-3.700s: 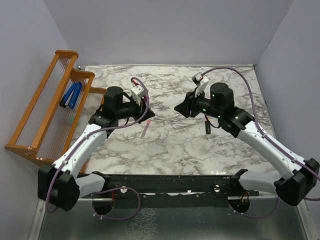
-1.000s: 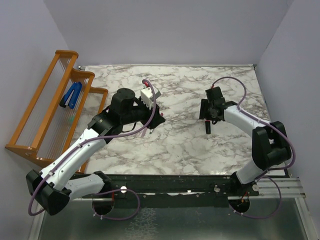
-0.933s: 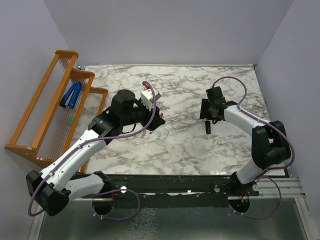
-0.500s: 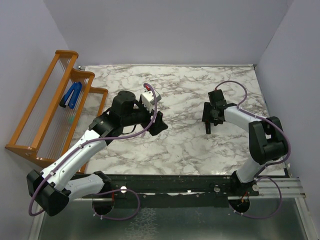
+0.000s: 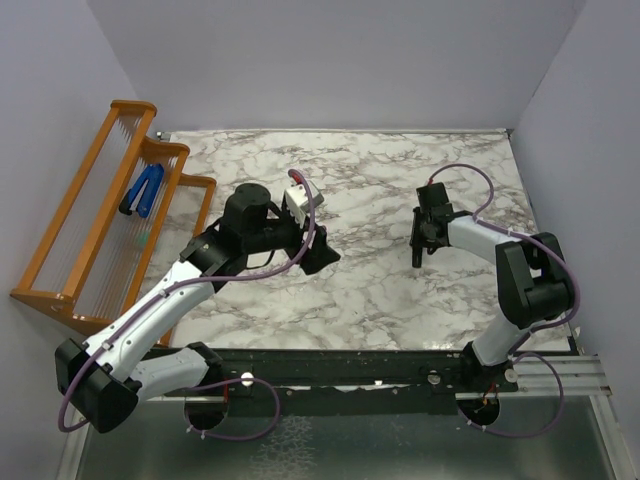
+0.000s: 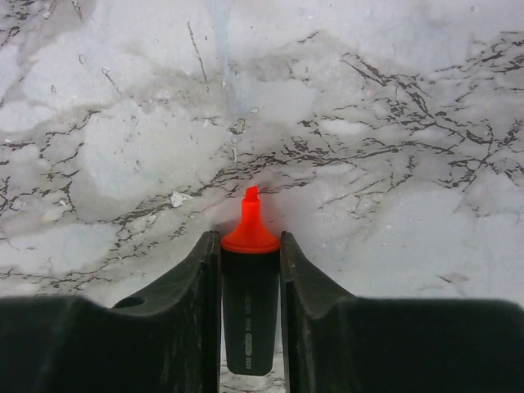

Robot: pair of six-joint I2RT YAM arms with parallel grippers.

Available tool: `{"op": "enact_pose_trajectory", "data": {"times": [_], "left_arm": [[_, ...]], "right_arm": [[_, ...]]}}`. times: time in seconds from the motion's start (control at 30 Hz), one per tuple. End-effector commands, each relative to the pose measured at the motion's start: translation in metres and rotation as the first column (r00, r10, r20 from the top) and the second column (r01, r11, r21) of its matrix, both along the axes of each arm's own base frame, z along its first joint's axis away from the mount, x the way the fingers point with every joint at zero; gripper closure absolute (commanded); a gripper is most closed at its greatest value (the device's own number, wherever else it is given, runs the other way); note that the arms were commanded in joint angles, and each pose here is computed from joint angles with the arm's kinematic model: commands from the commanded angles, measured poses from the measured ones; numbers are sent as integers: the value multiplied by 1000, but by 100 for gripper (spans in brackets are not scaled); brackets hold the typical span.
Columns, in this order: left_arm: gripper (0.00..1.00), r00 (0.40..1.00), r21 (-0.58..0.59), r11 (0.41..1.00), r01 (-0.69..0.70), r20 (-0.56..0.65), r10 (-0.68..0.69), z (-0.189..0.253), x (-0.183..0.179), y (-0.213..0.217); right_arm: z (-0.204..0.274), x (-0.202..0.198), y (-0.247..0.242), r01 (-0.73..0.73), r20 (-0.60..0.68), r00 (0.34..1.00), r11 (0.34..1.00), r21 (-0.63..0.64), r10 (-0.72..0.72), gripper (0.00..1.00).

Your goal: Insert the pens into the pen caps

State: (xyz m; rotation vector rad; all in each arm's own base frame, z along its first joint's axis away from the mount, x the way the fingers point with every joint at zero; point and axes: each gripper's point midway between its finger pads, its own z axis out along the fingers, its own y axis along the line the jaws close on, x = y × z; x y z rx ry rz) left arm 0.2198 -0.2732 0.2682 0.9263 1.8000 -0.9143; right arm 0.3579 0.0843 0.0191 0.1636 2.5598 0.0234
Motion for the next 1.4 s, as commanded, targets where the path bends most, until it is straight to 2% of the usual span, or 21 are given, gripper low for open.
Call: {"op": "enact_pose_trajectory", "data": {"times": [0.0,0.17,0.27,0.4,0.5,0.7,0.83,1.13,1.37], "left_arm": [[1,994,-80,992,95,60,-91,12,-14,-9],[1,995,-157,983,94,36,-90,10,-16,-15],[1,985,-233,958,168,14,-170,5,-30,-24],[1,972,-325,924,202,-52,-231,-10,-41,-33],[14,960,-308,926,218,-103,-261,-28,-40,-39],[17,977,-263,958,113,-148,-155,-50,-10,-47],[21,977,-287,955,71,-175,-125,-51,8,-62],[27,986,-316,949,-13,-165,-41,-42,43,-104],[30,983,-338,941,-28,-179,-35,-37,50,-119]], "right_arm": [[-20,-21,-4,-12,-83,997,1000,-9,11,81],[-10,-18,2,-26,-66,997,999,26,28,99],[9,-11,12,-50,-15,999,996,74,51,100],[57,3,23,-87,126,990,987,133,71,99],[97,7,29,-106,208,976,979,174,68,100],[169,2,39,-128,357,934,962,241,35,100],[200,-11,65,-199,407,911,931,305,61,100],[210,-30,113,-270,424,897,918,292,129,100],[209,-34,123,-283,429,893,912,298,136,99]]}}
